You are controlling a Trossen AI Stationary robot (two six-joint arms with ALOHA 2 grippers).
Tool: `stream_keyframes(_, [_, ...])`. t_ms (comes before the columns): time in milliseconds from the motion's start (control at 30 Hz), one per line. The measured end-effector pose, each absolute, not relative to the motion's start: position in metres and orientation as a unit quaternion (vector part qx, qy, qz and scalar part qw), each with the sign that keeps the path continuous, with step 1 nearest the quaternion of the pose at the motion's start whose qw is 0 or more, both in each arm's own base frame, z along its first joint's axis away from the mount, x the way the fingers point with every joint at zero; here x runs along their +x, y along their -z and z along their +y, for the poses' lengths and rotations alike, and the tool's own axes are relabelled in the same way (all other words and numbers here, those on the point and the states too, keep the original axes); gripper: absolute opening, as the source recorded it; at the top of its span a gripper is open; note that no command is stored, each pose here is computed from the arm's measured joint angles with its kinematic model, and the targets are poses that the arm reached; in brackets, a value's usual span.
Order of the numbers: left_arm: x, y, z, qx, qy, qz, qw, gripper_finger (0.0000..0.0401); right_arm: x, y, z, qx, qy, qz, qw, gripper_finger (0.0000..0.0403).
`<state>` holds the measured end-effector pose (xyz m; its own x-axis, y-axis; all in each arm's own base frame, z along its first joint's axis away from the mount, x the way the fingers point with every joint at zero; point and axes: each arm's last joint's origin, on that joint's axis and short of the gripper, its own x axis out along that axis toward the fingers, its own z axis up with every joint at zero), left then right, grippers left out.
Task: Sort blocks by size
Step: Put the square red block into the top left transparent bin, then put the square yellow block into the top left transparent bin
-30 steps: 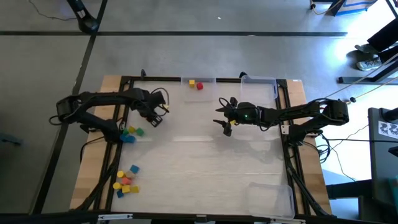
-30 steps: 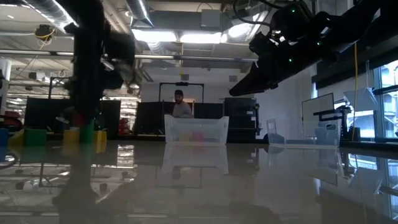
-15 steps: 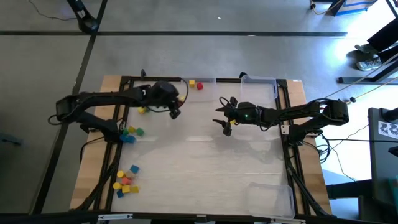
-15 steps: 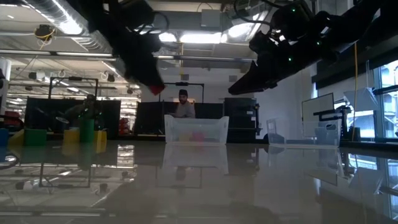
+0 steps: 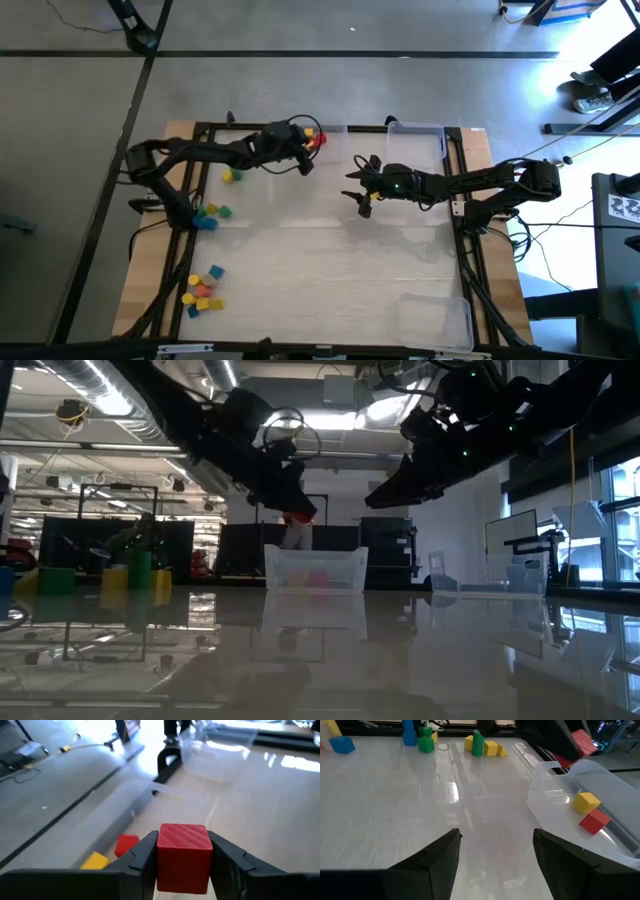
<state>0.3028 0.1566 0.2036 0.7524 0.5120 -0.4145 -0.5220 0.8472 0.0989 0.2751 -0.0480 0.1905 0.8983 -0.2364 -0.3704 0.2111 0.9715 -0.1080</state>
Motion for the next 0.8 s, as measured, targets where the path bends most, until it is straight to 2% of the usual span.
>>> stream_keyframes(200, [0.299,-0.191,0.176,-0.030,-0.304,0.219,0.927,0.0137,0.275,-0.191,-0.048,-0.033,0.115,0.193,0.974,0.0250])
stream_keyframes(467, [0.291,-0.194,0.181,-0.052,-0.296,0.230,0.926,0.0210,0.275,-0.191,-0.048,-0.033,0.115,0.193,0.974,0.0250])
stream_keyframes(633, [0.272,-0.228,0.167,-0.052,-0.285,0.279,0.915,0.0229,0.275,-0.189,-0.048,-0.033,0.114,0.200,0.973,0.0250])
stream_keyframes(800, [0.232,-0.267,0.142,-0.058,-0.301,0.345,0.887,0.0230,0.274,-0.189,-0.048,-0.033,0.114,0.204,0.972,0.0250])
